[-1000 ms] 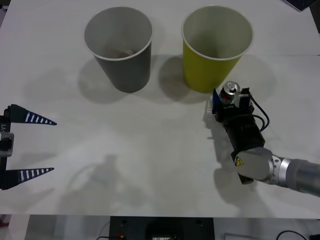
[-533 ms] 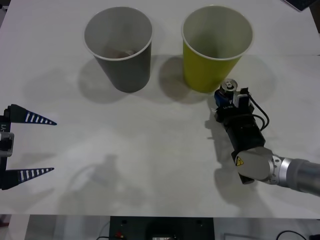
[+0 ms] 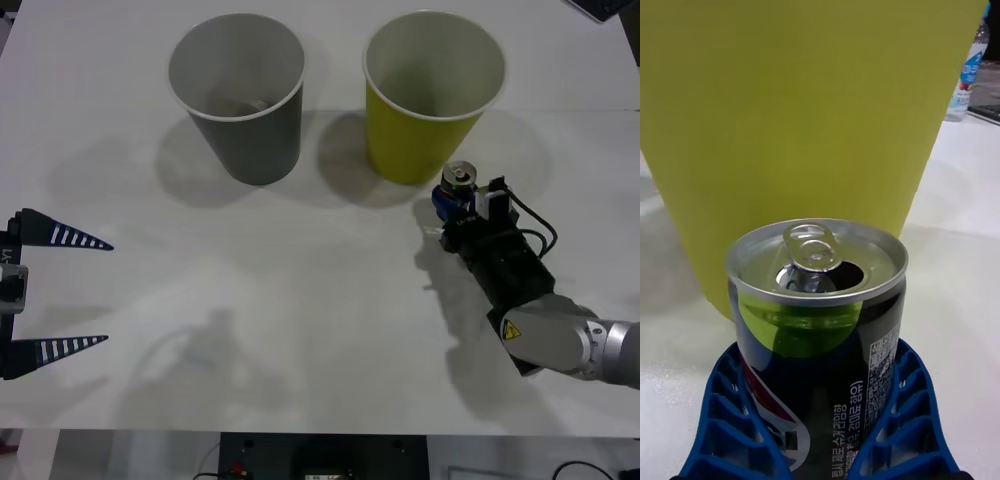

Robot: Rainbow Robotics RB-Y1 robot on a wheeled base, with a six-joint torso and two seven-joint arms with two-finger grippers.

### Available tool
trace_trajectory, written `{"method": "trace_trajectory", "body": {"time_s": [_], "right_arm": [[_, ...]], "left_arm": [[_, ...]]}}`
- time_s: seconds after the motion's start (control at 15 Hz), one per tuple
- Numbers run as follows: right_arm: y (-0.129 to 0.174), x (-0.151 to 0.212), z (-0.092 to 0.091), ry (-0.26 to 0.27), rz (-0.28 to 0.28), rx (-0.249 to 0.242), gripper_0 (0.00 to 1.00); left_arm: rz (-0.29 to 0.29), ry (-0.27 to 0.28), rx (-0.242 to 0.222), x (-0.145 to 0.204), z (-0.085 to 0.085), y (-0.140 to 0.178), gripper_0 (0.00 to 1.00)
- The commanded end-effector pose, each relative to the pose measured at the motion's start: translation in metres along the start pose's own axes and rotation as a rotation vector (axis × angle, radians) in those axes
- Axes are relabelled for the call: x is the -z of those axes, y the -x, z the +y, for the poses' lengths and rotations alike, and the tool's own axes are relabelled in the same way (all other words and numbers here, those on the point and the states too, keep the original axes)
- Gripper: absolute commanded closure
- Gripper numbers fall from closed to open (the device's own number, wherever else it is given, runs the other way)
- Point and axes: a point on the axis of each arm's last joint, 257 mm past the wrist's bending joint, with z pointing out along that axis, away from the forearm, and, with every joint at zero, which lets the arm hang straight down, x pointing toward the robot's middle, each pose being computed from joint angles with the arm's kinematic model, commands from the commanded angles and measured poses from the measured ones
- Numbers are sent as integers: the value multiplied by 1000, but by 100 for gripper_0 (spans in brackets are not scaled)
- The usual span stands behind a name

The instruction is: Put the can into the green bin and the plastic bottle into the gray bin

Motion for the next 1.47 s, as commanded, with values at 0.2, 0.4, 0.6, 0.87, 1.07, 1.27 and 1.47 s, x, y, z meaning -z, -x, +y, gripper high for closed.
{"method": "trace_trajectory", "body": {"time_s": [0.2, 0.4, 0.6, 0.87, 1.07, 1.27, 1.47], "right_arm": [[9, 18, 1, 144, 73, 108, 100], [13, 30, 0, 237, 141, 212, 100], [26, 42, 4, 318, 231, 268, 100], [47, 61, 5, 379, 340, 237, 100], [56, 71, 3, 412, 404, 216, 100], [69, 84, -5, 442, 480, 209, 100], [86, 97, -18, 458, 565, 196, 100]], "left_arm": [[0, 0, 0, 0, 0, 0, 0], [0, 0, 0, 0, 0, 0, 0], [0, 0, 0, 0, 0, 0, 0], [0, 0, 0, 0, 0, 0, 0], [0, 0, 0, 0, 0, 0, 0], [0, 0, 0, 0, 0, 0, 0], [0, 0, 0, 0, 0, 0, 0]]}}
